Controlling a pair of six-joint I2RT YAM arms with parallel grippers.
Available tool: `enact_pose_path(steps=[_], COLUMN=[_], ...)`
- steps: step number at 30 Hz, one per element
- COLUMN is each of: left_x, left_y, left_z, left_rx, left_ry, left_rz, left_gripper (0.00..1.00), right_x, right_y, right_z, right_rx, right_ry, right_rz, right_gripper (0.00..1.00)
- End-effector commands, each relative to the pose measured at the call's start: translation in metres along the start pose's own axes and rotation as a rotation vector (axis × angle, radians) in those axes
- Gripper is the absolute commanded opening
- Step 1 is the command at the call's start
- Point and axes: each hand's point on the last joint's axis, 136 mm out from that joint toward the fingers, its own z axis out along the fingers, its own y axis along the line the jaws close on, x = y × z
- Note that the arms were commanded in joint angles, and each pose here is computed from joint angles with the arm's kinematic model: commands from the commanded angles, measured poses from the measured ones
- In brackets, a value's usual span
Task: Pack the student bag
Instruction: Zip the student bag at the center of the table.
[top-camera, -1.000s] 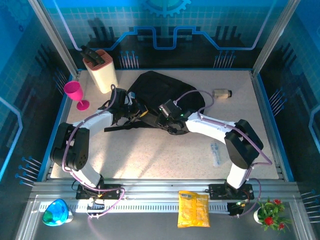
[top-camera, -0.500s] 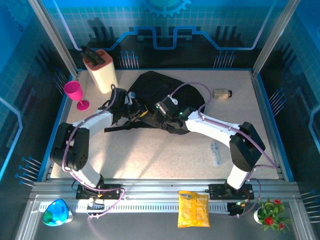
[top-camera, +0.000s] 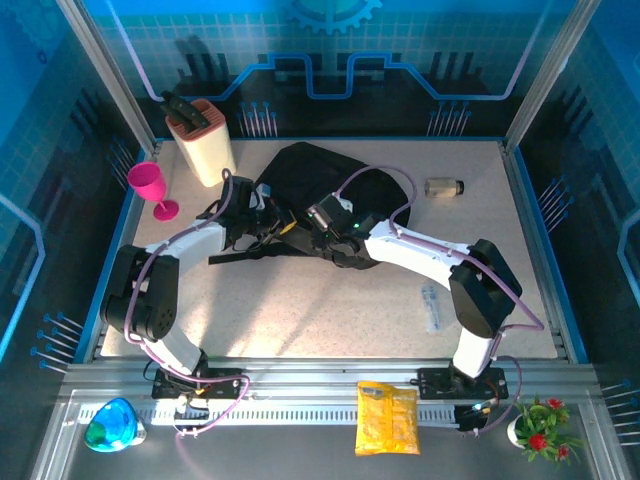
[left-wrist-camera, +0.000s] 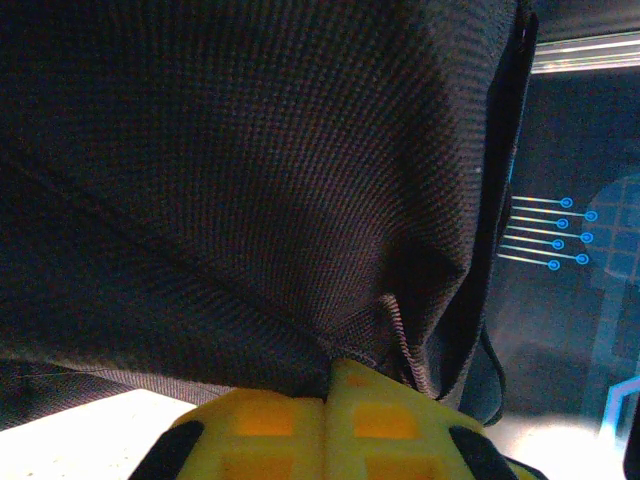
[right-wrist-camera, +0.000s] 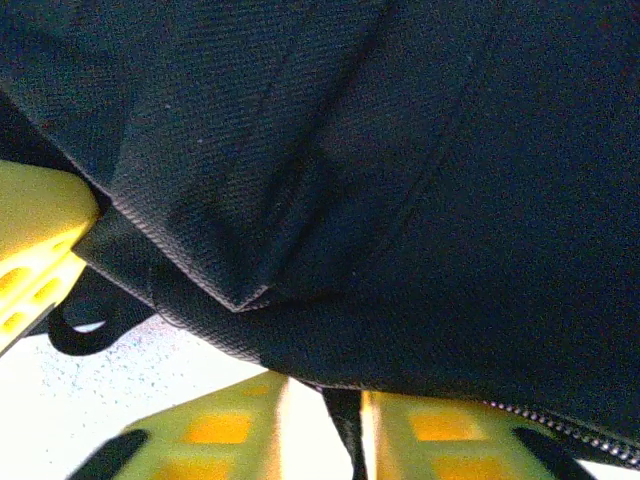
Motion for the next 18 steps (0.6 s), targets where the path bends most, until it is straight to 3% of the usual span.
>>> enact_pose_path(steps=[1,8,18], left_x=[0.001,-0.006,-0.015], left_y=[-0.025,-0.012,0.005], left_z=[-0.002,0.0,0.002], left_rx=[0.072,0.022,-0.019], left_ry=[0.029,-0.014,-0.063], left_rz=[0.048,0.029,-0.006], left_gripper=[0.0,0.0,0.0], right_x=[0.0,0.001,0.014], right_y=[0.001,-0.02,-0.063], right_z=[-0.007,-0.024,-0.04], right_rx=[0.01,0.048,0.118], right_ry=[-0.002,-0.033,-0.046], right_rz=[0.003,-0.01,-0.006], right_gripper=[0.18,0.02,0.0])
